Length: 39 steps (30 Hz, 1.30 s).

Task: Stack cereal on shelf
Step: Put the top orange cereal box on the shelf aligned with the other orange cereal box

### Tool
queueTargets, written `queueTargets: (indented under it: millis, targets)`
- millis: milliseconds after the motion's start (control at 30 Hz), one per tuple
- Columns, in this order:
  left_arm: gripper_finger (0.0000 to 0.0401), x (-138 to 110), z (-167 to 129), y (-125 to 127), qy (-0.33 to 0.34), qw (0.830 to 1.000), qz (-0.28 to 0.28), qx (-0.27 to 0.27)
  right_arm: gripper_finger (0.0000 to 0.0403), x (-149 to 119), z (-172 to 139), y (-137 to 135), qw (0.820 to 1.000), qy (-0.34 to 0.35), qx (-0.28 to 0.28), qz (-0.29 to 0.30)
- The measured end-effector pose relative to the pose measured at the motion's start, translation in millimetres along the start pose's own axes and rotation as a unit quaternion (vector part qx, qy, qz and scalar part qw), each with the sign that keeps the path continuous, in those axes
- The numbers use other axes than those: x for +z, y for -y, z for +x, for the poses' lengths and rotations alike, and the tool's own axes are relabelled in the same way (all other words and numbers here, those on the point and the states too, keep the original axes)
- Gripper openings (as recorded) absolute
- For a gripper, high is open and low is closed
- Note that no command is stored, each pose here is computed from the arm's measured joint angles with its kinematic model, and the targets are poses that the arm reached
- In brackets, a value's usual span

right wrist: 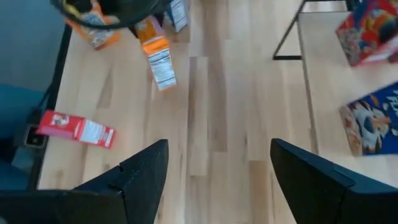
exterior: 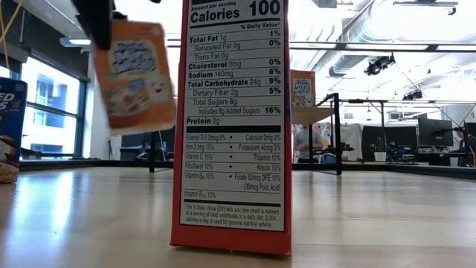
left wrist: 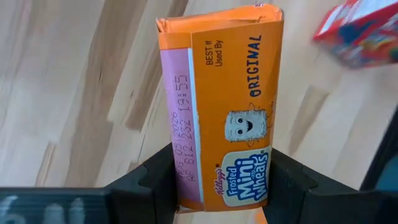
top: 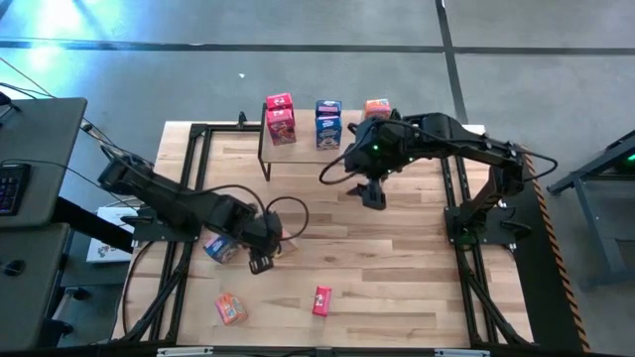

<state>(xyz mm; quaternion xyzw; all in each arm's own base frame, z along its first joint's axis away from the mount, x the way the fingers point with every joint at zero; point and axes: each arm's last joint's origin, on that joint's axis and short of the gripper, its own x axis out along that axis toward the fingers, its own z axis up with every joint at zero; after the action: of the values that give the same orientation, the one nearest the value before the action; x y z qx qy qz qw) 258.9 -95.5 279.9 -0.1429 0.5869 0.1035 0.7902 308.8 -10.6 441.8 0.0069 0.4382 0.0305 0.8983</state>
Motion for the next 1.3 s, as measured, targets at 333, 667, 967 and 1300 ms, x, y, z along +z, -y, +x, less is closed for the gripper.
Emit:
queueTargets:
  millis: [333, 667, 967, 1300]
  targets:
    - [0.0167, 20, -4, -4, 0.075, 0.996, 0.025, -0.036, 0.0275, 6, 8, -28, 0.998, 0.015, 0.025, -0.057]
    - [0.0167, 42, -8, -3, 0.165, 0.982, 0.059, -0.067, 0.0275, 12, 26, -38, 0.997, 0.010, 0.034, -0.070]
    - [0.0167, 52, -10, -7, 0.206, 0.971, 0.103, -0.056, 0.0275, 17, 51, -38, 0.995, -0.003, 0.039, -0.093]
    - [0.0168, 60, -13, -7, 0.261, 0.955, 0.143, -0.007, 0.0275, 22, 54, -39, 0.995, 0.018, 0.053, -0.086]
